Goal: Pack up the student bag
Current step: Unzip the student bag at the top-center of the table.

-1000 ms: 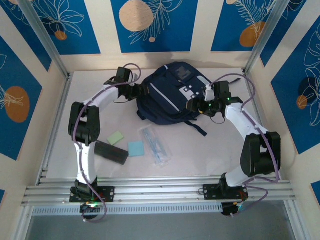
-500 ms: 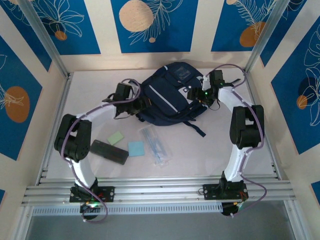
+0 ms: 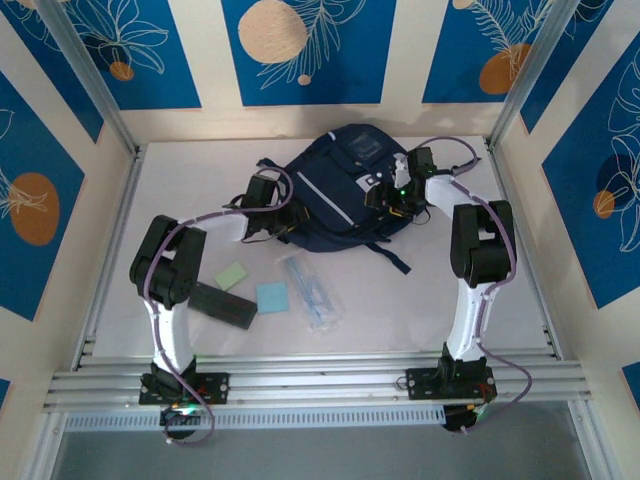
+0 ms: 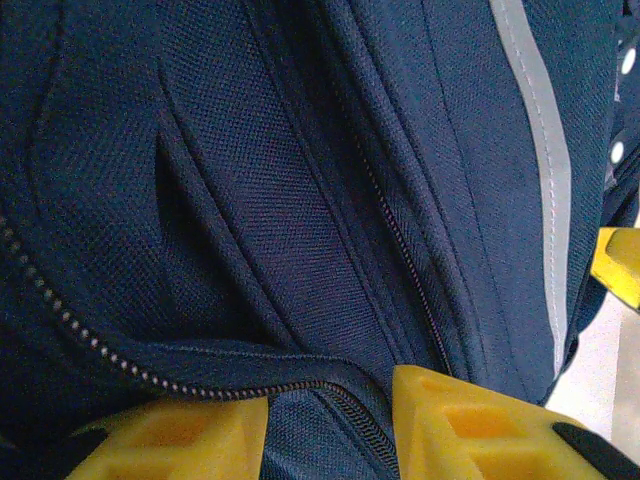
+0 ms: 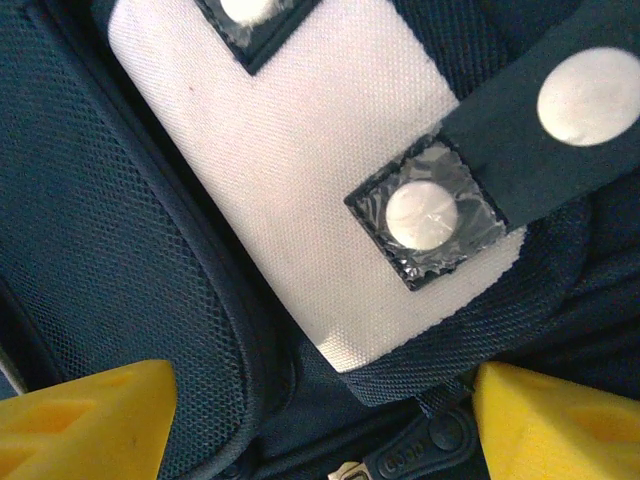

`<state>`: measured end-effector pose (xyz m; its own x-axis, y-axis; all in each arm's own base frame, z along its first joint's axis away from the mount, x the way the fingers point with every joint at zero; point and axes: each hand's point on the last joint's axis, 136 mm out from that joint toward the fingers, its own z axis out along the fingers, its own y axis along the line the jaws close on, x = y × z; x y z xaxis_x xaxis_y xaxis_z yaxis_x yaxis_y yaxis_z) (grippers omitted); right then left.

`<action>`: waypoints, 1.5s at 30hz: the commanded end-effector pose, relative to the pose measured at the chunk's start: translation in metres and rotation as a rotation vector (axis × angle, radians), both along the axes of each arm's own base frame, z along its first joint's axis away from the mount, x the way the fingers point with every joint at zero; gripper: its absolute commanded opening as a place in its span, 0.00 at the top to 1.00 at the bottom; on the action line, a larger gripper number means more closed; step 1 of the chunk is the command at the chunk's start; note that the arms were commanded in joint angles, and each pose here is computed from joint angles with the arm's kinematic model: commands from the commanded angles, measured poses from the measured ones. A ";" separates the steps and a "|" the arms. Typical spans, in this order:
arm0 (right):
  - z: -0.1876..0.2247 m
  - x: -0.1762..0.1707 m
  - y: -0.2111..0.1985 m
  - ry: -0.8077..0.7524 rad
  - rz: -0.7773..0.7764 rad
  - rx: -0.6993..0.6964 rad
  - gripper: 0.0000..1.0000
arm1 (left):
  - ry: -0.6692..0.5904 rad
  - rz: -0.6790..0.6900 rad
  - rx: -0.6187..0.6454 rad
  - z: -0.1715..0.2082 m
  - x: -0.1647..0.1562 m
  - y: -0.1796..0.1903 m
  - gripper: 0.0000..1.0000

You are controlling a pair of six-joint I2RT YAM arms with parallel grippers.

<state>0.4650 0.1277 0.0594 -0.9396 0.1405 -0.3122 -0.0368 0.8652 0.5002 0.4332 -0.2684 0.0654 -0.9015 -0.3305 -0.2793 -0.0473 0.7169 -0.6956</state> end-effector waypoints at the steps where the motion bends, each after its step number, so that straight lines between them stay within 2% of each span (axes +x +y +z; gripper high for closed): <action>1: 0.014 -0.035 0.037 0.099 0.051 0.201 0.23 | 0.036 0.035 0.051 -0.029 0.006 0.008 0.63; 8: 0.086 -0.071 0.075 0.006 0.131 0.393 0.23 | 0.012 0.036 0.088 -0.024 0.015 0.011 0.62; 12: 0.112 -0.108 0.104 0.013 0.204 0.516 0.23 | 0.003 0.045 0.089 -0.022 0.023 0.014 0.61; 14: 0.117 -0.119 0.107 0.006 0.212 0.522 0.23 | -0.010 0.045 0.099 -0.019 0.028 0.017 0.60; 17: 0.114 -0.119 0.082 -0.048 0.152 0.400 0.22 | -0.031 0.040 0.149 -0.012 0.037 0.030 0.59; 21: 0.094 -0.100 0.017 -0.101 -0.033 0.127 0.20 | -0.060 0.003 0.207 0.007 0.038 0.042 0.53; 23: 0.085 -0.088 -0.016 -0.118 -0.127 0.045 0.19 | -0.075 -0.038 0.219 0.020 0.031 0.041 0.49; 27: 0.074 -0.061 -0.064 -0.115 -0.292 0.053 0.20 | -0.088 -0.148 0.278 0.039 0.001 0.033 0.45; 31: 0.047 -0.043 -0.096 -0.006 -0.467 0.097 0.22 | -0.123 -0.249 0.363 0.055 -0.029 0.015 0.41; 34: 0.028 -0.036 -0.099 0.039 -0.530 0.149 0.25 | -0.177 -0.298 0.392 0.071 -0.041 -0.006 0.38; 38: 0.005 -0.029 -0.092 0.089 -0.560 0.202 0.27 | -0.225 -0.361 0.347 0.086 -0.046 -0.047 0.36; 40: -0.005 -0.025 -0.084 0.111 -0.558 0.243 0.36 | -0.231 -0.402 0.331 0.085 -0.047 -0.069 0.36; 43: -0.015 -0.025 -0.069 0.144 -0.536 0.281 0.66 | -0.210 -0.453 0.311 0.074 -0.048 -0.098 0.36; 45: -0.018 -0.030 -0.058 0.154 -0.513 0.289 0.84 | -0.203 -0.478 0.299 0.067 -0.047 -0.115 0.36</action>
<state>0.4373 0.0458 0.0405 -0.7403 0.6637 -0.1070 0.4630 0.6188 0.6346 0.3927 -0.3687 0.1574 -0.8273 0.1636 -0.5374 0.4306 0.7991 -0.4195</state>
